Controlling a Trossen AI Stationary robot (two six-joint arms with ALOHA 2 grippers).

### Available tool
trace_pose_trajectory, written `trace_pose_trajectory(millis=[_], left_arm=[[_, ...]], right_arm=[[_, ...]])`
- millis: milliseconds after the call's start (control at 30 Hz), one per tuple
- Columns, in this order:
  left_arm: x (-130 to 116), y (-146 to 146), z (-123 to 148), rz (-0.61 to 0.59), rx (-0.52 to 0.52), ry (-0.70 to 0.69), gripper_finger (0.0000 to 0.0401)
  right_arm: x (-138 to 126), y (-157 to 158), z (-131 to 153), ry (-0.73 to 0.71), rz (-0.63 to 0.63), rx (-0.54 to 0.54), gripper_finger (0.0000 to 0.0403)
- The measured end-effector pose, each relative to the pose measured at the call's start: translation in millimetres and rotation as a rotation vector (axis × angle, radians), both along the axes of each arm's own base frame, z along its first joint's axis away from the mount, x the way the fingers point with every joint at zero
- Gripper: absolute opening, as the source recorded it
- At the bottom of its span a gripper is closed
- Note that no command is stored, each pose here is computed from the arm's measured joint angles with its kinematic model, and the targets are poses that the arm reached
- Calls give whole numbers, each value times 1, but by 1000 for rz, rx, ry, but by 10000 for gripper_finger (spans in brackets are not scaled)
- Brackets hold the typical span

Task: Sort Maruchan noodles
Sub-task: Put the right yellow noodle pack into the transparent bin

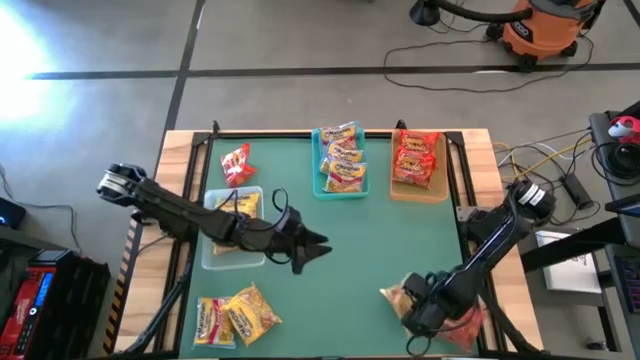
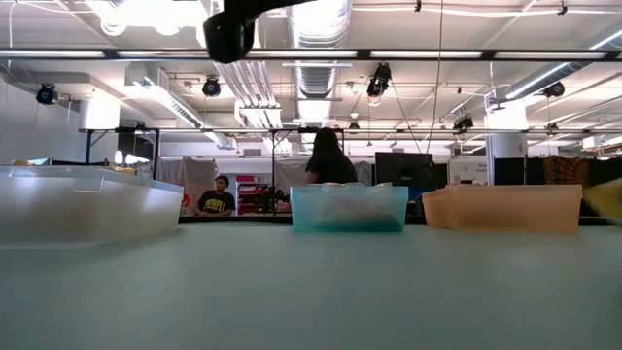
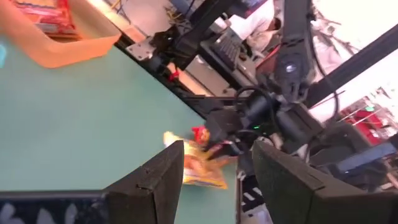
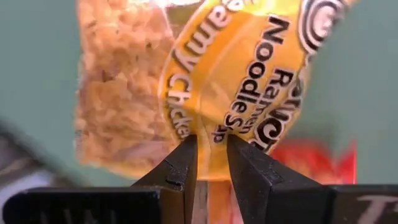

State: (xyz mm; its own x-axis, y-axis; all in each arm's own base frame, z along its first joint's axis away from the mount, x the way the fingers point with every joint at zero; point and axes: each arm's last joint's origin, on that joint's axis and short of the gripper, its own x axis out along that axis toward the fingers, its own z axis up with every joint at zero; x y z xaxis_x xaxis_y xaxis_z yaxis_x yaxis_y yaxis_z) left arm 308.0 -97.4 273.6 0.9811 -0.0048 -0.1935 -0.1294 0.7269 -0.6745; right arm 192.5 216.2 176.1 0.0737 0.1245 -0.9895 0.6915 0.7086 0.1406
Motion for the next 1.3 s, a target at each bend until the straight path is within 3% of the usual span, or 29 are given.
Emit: trace_pose_trajectory(millis=[133, 367, 433, 500, 600, 700, 767, 833, 1000, 1167, 1300], left_arm=[[2, -4, -1, -13, -9, -18, 174], [0, -8, -1, -25, -6, -18, 174], [0, -8, -1, -26, -4, -15, 174], [0, -8, -2, -27, 2, -1, 174], [-1, -8, -4, -27, 8, 15, 174], [-1, -8, -6, -27, 18, 40, 174], [-1, -8, -7, -28, 27, 50, 174], [-2, -8, -9, -31, 42, 62, 174], [-2, -8, -10, -37, 74, 75, 174], [-4, -7, -14, -46, 126, 121, 174], [-5, -5, -18, -46, 147, 165, 174]], right_arm=[[13, -12, -2, -166, 44, -182, 79], [42, -43, 0, -405, 200, -640, 79], [49, -52, 2, -411, 168, -683, 79], [60, -58, 9, -406, 10, -554, 79], [69, -56, 16, -352, -238, -244, 79], [76, -40, 15, -405, -293, -99, 79], [80, -33, 15, -466, -330, -60, 79], [81, -31, 10, -489, -384, -88, 79], [83, -29, -5, -448, -489, -79, 79], [88, -12, -16, -403, -414, 24, 79], [83, -10, -27, -325, -377, -17, 79]])
